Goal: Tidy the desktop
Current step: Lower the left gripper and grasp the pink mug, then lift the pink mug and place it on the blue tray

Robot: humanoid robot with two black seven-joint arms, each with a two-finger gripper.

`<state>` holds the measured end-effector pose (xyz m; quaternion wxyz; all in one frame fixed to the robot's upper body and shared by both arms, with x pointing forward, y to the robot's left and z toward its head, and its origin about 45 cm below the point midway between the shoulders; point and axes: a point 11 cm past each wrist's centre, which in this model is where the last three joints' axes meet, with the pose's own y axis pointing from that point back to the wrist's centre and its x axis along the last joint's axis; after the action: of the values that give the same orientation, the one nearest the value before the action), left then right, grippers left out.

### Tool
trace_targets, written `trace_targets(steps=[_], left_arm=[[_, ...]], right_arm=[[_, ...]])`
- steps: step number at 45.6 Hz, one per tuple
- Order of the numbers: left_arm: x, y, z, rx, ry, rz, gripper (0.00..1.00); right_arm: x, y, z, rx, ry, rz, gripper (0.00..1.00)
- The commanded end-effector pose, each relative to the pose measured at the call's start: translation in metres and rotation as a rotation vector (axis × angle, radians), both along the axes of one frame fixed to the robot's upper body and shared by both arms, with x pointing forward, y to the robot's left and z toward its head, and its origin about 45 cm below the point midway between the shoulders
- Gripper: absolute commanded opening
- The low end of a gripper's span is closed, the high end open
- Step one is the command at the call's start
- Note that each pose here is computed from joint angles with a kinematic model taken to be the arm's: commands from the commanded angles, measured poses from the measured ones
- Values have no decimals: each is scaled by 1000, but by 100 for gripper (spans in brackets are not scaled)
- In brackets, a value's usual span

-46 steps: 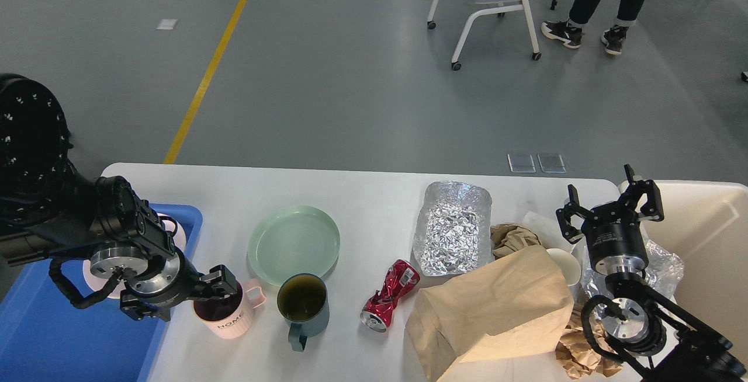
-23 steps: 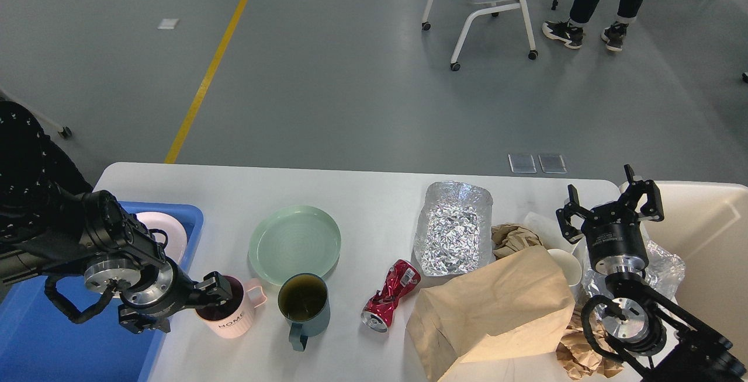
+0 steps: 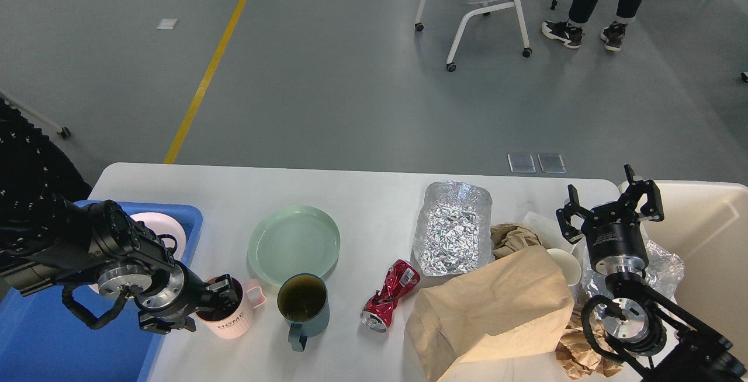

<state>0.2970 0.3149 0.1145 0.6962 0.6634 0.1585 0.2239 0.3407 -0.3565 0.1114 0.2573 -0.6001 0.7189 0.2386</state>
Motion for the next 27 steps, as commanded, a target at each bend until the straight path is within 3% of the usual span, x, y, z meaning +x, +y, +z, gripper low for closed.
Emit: trace_targets(steps=[1, 5, 12, 16, 27], left_arm=[[2, 1, 1, -1, -5, 4, 31], [2, 2, 1, 0, -6, 5, 21], [2, 1, 1, 0, -5, 4, 16], [2, 3, 2, 4, -2, 3, 0], [3, 5, 7, 2, 2, 6, 0]], right_arm=[[0, 0, 0, 0, 0, 0, 100], [0, 0, 0, 1, 1, 0, 100], [0, 0, 0, 0, -1, 1, 100], [0, 0, 0, 1, -1, -1, 100], [0, 1, 0, 2, -1, 1, 100]])
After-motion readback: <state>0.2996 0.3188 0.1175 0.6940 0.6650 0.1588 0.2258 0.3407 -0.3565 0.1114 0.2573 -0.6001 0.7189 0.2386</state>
